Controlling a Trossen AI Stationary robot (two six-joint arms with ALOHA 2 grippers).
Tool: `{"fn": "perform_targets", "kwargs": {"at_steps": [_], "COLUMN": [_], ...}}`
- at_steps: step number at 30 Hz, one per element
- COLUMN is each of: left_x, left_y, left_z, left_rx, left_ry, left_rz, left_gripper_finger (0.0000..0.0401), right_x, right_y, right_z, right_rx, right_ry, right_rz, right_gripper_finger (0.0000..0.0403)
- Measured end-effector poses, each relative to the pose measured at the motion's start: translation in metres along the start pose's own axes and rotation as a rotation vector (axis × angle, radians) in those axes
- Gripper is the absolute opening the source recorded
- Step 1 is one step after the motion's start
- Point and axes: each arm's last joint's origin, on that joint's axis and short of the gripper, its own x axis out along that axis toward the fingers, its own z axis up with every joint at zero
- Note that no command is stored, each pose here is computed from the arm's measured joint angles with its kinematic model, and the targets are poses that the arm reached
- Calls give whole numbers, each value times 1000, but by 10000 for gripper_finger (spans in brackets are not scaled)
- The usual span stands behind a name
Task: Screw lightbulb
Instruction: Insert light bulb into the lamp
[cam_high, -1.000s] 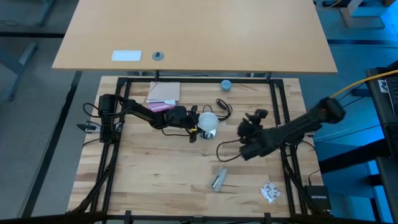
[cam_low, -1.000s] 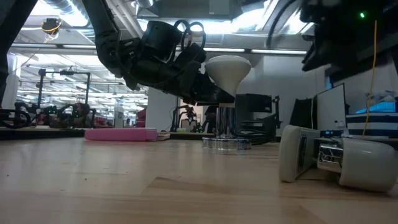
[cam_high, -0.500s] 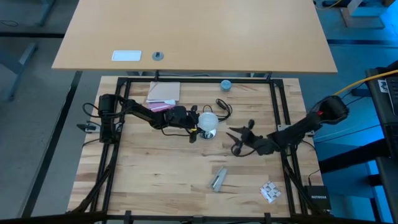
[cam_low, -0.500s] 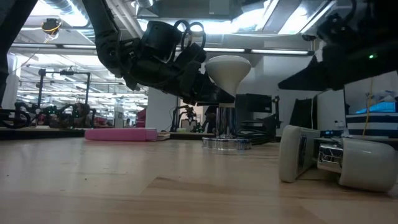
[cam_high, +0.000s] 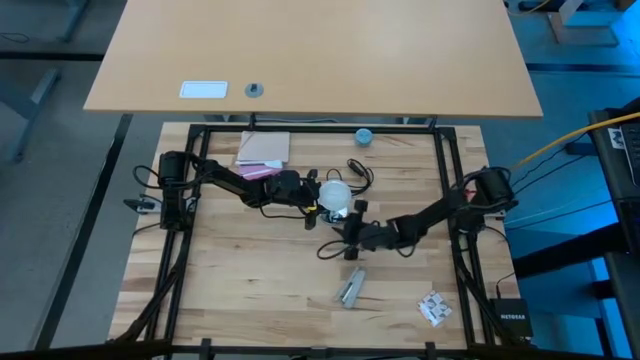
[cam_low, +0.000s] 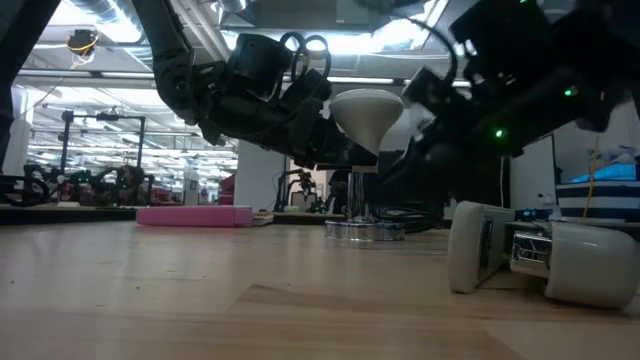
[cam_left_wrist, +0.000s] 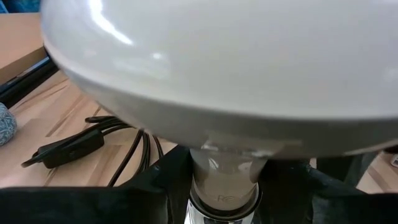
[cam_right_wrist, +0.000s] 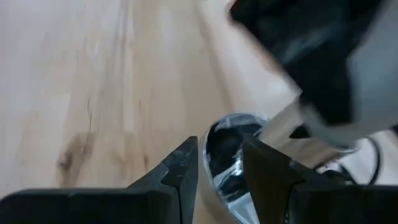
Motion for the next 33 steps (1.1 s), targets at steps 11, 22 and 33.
{"fn": "perform_targets", "kwargs": {"at_steps": [11, 22, 33], "left_x": [0, 0, 0], "left_y": [0, 0, -2], "left_z": [0, 0, 0], "left_rx": [-1, 2, 30], "left_ry": [0, 0, 1], "left_rz": [0, 2, 16], "left_gripper_finger": [155, 155, 155], "right_x": [21, 18, 18], "right_y": [-8, -9, -12], "right_z": [-7, -18, -22], "right_rx": [61, 143, 122], "right_ry": [122, 238, 251], "right_rz": [-6, -46, -150], "right_gripper_finger": [123, 101, 60]}}
